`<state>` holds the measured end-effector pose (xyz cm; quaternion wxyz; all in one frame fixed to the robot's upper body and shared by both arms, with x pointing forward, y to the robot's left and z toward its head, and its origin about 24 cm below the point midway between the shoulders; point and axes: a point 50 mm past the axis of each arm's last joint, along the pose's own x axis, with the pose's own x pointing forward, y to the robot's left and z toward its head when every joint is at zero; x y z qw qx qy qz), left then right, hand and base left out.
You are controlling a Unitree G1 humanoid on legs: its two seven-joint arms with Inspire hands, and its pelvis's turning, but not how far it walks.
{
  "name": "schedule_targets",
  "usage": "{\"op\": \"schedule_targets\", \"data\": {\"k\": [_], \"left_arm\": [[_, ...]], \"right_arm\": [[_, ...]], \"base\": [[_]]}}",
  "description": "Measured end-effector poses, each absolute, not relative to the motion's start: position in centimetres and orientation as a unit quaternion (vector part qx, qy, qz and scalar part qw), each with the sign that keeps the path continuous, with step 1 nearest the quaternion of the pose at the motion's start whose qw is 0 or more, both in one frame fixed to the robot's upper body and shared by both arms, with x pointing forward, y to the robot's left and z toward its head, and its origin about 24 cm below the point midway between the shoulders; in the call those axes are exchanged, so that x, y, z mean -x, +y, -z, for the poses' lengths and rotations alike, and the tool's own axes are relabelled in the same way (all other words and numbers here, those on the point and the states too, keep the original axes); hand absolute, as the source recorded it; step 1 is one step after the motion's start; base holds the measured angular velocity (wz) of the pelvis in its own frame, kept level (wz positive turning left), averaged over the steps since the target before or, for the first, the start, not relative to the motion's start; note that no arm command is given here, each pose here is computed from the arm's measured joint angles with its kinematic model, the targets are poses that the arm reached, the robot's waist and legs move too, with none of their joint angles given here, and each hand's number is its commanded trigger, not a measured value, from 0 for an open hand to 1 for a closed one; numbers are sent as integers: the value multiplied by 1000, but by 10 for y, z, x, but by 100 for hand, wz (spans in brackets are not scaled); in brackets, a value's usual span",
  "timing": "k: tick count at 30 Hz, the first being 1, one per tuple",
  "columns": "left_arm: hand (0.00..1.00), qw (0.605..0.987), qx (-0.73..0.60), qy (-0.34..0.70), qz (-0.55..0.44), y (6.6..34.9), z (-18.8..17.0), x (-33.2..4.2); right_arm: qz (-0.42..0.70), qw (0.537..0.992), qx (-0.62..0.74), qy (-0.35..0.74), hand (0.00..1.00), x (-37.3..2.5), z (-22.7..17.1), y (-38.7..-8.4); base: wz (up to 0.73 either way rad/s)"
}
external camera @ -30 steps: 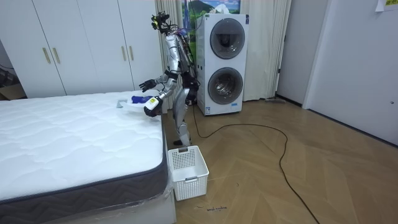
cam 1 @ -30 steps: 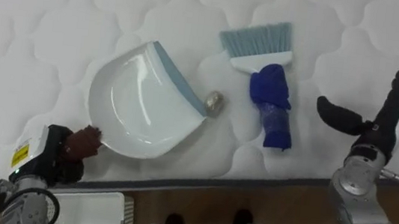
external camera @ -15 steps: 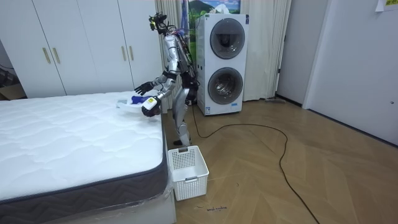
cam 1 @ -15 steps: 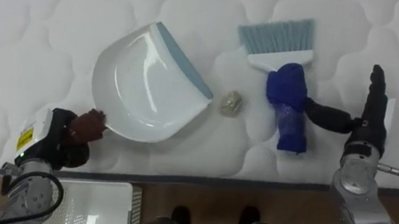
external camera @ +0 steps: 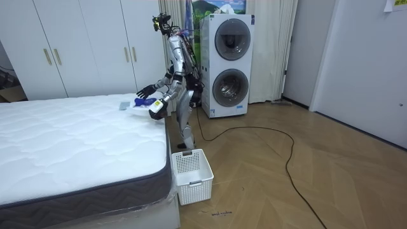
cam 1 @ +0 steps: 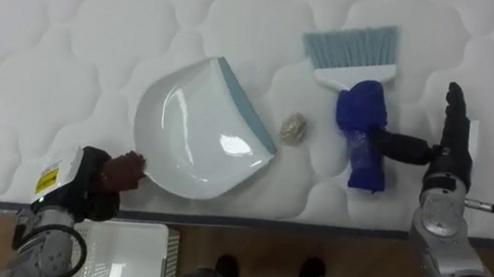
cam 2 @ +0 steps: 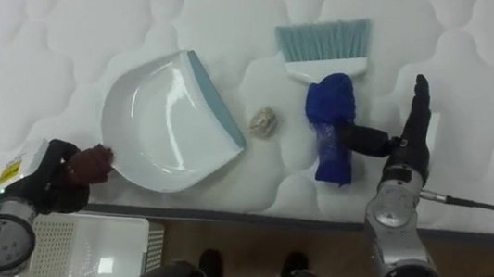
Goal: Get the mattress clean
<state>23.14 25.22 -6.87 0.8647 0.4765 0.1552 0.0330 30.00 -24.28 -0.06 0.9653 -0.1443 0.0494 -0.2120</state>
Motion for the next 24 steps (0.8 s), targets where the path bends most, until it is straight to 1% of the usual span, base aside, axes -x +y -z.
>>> {"op": "schedule_targets", "data": {"k": [11,15,20,24], "left_arm": [[100,855,-498,146,2,245,70,-232],[100,851,-495,175,17,242,78,-226],[100,841,-504,192,35,242,83,-222],[100,837,-510,192,45,239,85,-221]], "right_arm": [[197,968,146,53,0,-301,3,-237],[180,971,143,69,0,-300,7,-234],[163,977,113,83,0,-301,12,-227],[155,982,74,82,0,-308,8,-222]], "base": [[0],[0],[1],[0]]}}
